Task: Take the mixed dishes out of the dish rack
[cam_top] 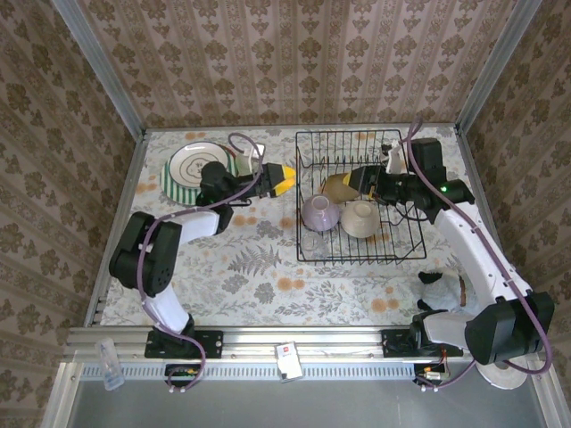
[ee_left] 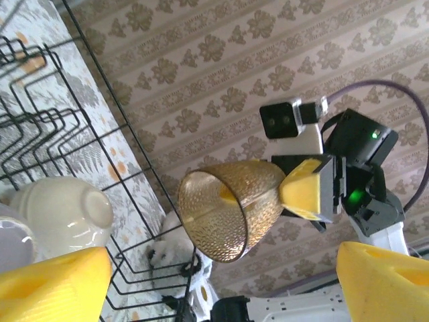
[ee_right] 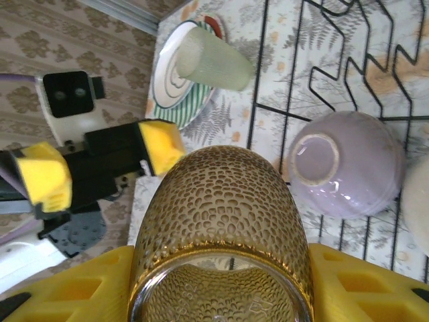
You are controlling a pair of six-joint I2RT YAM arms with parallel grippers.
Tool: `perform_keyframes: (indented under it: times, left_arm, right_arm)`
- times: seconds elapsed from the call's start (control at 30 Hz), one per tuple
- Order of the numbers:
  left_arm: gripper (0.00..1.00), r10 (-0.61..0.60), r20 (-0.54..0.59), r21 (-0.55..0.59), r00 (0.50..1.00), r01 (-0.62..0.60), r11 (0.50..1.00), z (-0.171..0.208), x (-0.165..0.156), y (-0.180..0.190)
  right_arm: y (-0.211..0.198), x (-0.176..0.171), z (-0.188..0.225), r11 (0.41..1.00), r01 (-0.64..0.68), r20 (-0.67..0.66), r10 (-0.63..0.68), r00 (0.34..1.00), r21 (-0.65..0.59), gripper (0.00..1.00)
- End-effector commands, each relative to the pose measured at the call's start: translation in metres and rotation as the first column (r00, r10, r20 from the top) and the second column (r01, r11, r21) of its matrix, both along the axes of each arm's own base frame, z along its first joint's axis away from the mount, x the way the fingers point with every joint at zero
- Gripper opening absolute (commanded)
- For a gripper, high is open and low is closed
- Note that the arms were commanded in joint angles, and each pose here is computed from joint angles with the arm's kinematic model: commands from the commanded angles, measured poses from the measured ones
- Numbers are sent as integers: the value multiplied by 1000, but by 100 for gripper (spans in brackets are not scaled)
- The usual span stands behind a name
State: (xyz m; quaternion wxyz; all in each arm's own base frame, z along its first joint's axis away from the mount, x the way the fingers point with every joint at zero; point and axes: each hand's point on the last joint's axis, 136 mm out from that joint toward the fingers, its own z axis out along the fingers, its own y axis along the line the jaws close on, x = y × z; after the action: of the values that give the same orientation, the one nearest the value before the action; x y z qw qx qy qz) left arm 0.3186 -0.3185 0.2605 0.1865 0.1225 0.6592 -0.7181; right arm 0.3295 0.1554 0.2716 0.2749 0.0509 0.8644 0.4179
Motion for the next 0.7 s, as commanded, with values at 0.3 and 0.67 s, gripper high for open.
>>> perform_keyframes:
  times: [0.3,0.67]
  left_arm:
    - [87,-181,155,-80,971,195,978,45,-45,-51]
    - [69,-193,185,-115,964,217,969,71,-61,-57]
  right_arm:
    - [17,5,18,988,-75,45,70,997,134,28]
    - [22,12,15,980,-86,53,78,996,178,28]
